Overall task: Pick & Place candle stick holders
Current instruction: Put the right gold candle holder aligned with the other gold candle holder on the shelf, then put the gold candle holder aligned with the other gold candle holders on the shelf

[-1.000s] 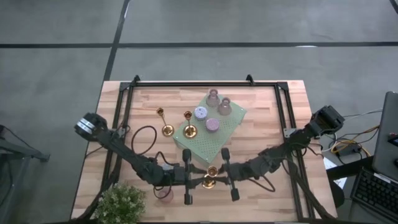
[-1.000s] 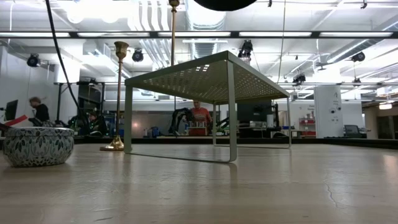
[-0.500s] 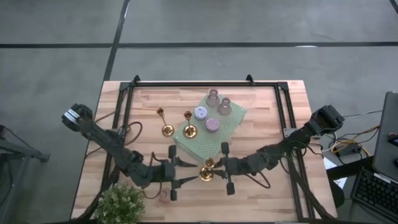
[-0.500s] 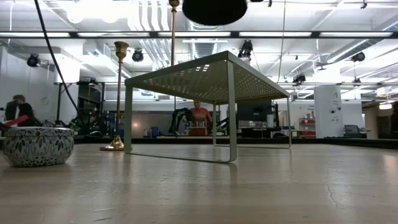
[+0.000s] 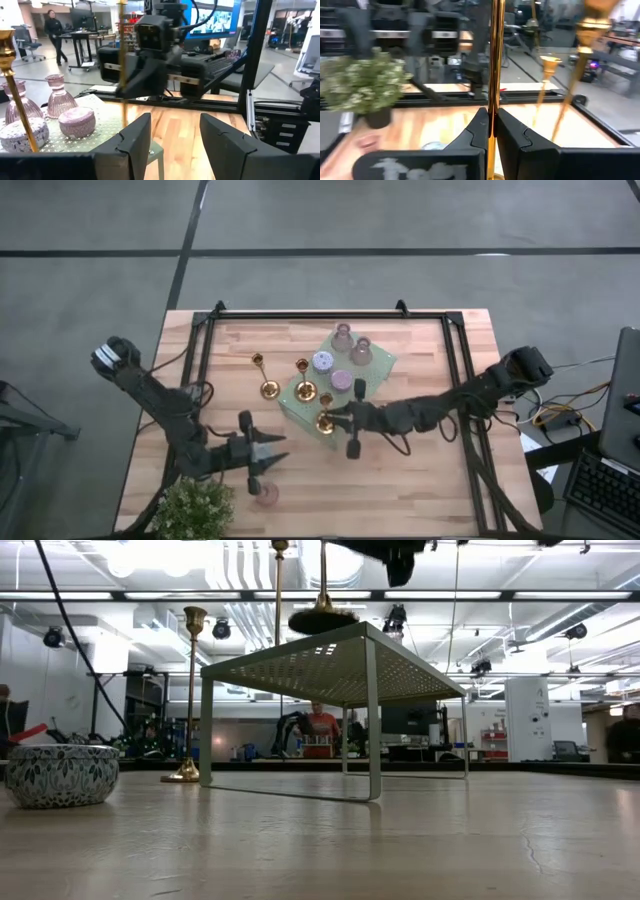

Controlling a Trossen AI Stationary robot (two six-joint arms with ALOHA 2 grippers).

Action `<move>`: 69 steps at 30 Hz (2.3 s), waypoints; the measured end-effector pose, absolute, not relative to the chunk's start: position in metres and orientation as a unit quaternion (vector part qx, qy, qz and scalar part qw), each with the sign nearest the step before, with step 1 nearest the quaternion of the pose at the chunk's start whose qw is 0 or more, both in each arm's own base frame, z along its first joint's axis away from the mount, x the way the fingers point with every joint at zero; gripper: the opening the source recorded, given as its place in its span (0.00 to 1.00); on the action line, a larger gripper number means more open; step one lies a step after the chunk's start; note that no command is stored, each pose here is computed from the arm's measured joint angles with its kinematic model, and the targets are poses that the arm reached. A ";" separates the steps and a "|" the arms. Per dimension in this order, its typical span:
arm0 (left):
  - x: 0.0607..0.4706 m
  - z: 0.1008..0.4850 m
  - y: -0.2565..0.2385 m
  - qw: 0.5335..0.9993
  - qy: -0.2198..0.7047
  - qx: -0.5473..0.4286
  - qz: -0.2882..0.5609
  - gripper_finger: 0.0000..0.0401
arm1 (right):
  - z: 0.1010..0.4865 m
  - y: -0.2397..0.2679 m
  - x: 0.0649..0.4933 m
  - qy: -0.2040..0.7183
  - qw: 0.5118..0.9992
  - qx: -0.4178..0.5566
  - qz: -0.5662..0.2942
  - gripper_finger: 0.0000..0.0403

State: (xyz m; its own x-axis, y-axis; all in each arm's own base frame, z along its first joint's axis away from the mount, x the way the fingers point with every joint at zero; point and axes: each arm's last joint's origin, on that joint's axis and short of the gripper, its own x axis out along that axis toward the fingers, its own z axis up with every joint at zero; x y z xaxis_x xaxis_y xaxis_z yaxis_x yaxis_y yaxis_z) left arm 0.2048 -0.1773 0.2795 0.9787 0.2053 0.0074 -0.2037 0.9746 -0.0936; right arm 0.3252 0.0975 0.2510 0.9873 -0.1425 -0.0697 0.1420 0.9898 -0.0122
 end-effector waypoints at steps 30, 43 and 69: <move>0.200 0.273 -0.174 0.994 -0.008 -0.044 0.101 0.44 | 0.232 0.051 0.326 0.042 0.991 0.024 -0.127 0.03; 0.200 0.269 -0.173 0.994 -0.005 -0.045 0.102 0.44 | 0.232 0.052 0.326 0.044 0.991 0.023 -0.127 0.22; 0.199 0.260 -0.156 0.941 -0.007 -0.037 0.336 0.44 | 0.265 0.088 0.267 0.134 0.989 0.017 -0.065 0.48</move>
State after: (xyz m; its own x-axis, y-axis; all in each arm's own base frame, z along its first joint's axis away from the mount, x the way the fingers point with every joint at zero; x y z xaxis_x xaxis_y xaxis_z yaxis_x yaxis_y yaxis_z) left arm 0.1987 -0.1556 0.2603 0.7738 0.6333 -0.0120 -0.6323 0.7712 -0.0735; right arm 0.2670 0.0879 0.2653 0.9555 -0.1237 -0.2678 0.1327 0.9910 0.0155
